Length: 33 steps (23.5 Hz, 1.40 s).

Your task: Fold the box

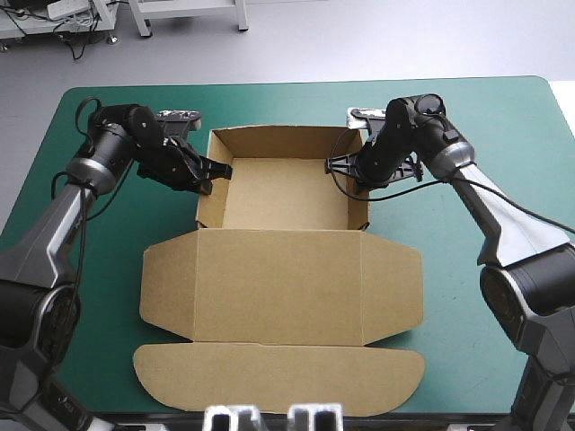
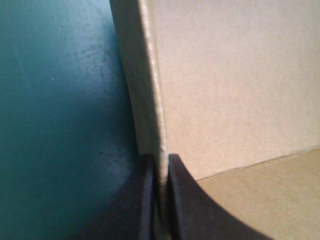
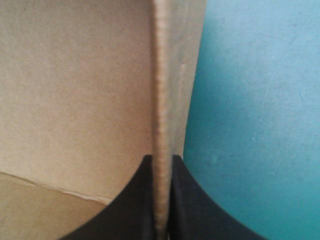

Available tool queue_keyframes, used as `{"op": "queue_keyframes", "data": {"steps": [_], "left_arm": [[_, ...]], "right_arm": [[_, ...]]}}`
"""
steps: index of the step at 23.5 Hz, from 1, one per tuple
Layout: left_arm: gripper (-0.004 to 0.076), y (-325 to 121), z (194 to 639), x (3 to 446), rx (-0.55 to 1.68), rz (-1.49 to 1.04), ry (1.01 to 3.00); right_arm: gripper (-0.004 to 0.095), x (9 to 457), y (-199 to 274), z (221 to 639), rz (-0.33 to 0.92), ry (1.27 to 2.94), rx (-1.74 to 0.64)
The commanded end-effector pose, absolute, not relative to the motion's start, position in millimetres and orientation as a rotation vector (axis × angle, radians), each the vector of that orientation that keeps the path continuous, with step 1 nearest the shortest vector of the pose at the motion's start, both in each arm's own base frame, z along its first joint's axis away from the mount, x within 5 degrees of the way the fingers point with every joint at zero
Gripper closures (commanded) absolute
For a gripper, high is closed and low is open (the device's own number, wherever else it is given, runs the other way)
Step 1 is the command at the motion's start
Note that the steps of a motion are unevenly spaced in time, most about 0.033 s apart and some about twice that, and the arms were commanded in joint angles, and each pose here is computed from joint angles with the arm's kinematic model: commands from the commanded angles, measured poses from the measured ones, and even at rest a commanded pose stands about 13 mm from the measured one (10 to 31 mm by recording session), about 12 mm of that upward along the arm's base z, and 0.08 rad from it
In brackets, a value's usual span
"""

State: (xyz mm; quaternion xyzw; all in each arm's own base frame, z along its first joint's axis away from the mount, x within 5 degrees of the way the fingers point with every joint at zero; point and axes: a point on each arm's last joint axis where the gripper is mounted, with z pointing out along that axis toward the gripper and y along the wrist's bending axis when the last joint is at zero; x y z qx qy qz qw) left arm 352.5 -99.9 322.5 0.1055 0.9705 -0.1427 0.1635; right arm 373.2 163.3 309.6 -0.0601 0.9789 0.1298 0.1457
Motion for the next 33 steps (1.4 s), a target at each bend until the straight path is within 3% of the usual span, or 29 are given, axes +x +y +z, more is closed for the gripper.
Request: {"op": "queue_keyframes", "data": {"steps": [1, 6, 17, 22, 24, 25, 27, 29, 33], "left_arm": [[0.0734, -118, 334, 357, 0.325, -0.414, 2.727], [0.0734, -140, 319, 380, 0.381, -0.231, 2.77], [0.0713, -148, 316, 394, 0.374, -0.279, 2.755], [0.0561, -149, 312, 392, 0.388, -0.296, 2.798], [0.044, -149, 312, 392, 0.432, -0.303, 2.794], [0.0353, -149, 312, 391, 0.433, -0.302, 2.796], [0.0271, -149, 312, 391, 0.433, -0.302, 2.796], [0.0227, -149, 312, 391, 0.433, -0.302, 2.798], [0.0227, -146, 319, 394, 0.433, -0.243, 2.773]], "right_arm": [[0.0908, 379, 165, 318, 0.425, 2.758, -0.195], [0.0908, 390, 169, 293, 0.393, 2.805, -0.209], [0.0861, 393, 160, 292, 0.241, 2.794, -0.275], [0.0796, 391, 155, 292, 0.156, 2.815, -0.317], [0.0676, 390, 153, 291, 0.126, 2.831, -0.355], [0.0571, 390, 152, 291, 0.11, 2.829, -0.38], [0.0488, 390, 152, 292, 0.095, 2.822, -0.416], [0.0453, 391, 151, 293, 0.081, 2.814, -0.419], [0.0449, 395, 153, 319, 0.101, 2.739, -0.404]]}}
